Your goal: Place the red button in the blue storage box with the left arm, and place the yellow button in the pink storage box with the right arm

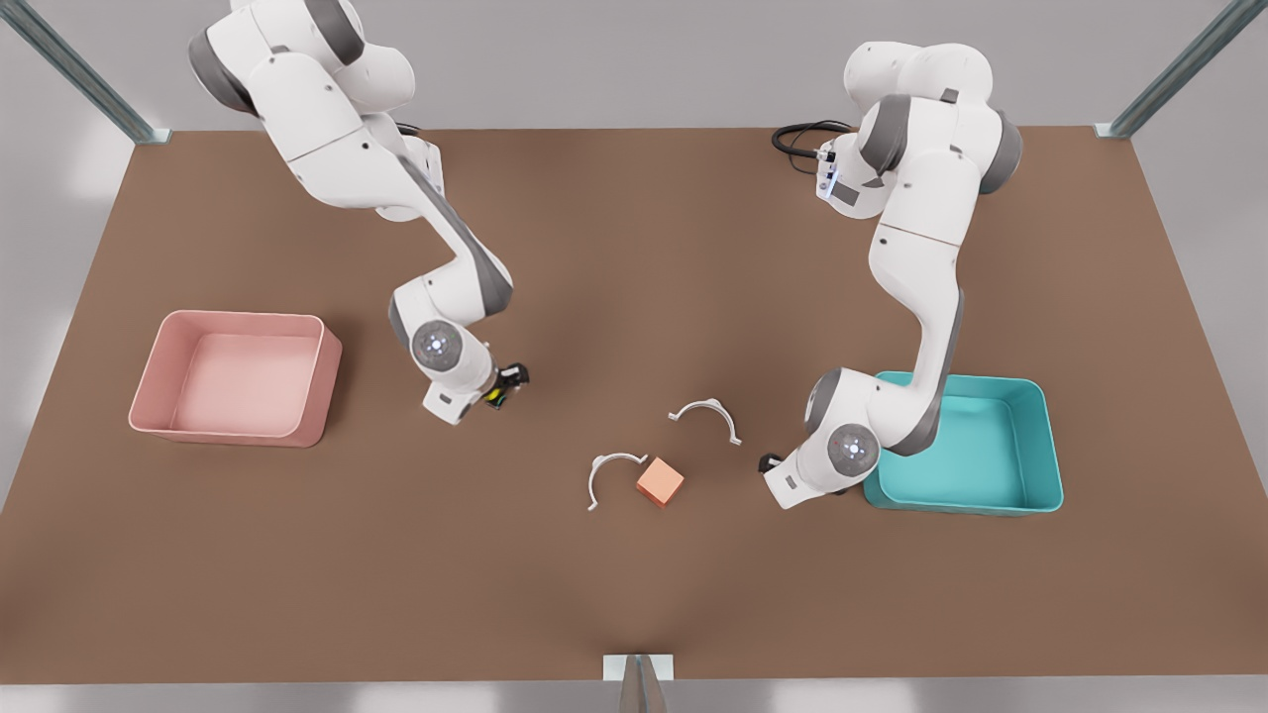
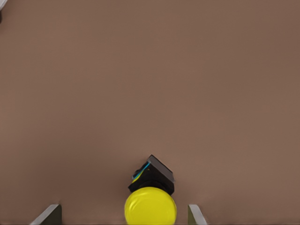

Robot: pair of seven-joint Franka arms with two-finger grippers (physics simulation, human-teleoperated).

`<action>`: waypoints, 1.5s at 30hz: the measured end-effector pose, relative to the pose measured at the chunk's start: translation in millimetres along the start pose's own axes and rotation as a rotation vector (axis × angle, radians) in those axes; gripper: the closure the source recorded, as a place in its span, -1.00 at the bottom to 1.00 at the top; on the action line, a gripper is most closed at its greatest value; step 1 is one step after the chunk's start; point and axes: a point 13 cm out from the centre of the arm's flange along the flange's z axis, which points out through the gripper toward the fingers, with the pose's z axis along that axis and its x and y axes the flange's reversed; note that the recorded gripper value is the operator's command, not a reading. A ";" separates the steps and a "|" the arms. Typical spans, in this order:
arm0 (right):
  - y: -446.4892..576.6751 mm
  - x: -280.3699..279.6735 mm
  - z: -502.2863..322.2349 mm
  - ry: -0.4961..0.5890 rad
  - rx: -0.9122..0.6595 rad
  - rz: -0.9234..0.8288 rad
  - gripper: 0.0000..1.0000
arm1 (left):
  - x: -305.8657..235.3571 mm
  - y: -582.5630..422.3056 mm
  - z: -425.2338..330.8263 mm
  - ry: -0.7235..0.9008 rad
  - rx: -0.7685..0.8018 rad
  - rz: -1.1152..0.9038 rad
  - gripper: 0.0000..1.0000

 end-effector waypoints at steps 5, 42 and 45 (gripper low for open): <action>-1.6 1.1 28.7 0.001 -0.014 0.037 -1.00 | -3.2 0.2 0.0 -0.013 -0.001 0.007 -0.25; -184.5 -17.2 -103.3 -0.221 -0.008 0.334 -0.02 | 142.7 240.2 -82.4 0.294 0.083 0.077 -1.00; -280.5 34.8 -110.6 -0.176 0.016 0.449 -0.02 | 93.7 222.5 -217.3 0.091 -0.017 0.107 -1.00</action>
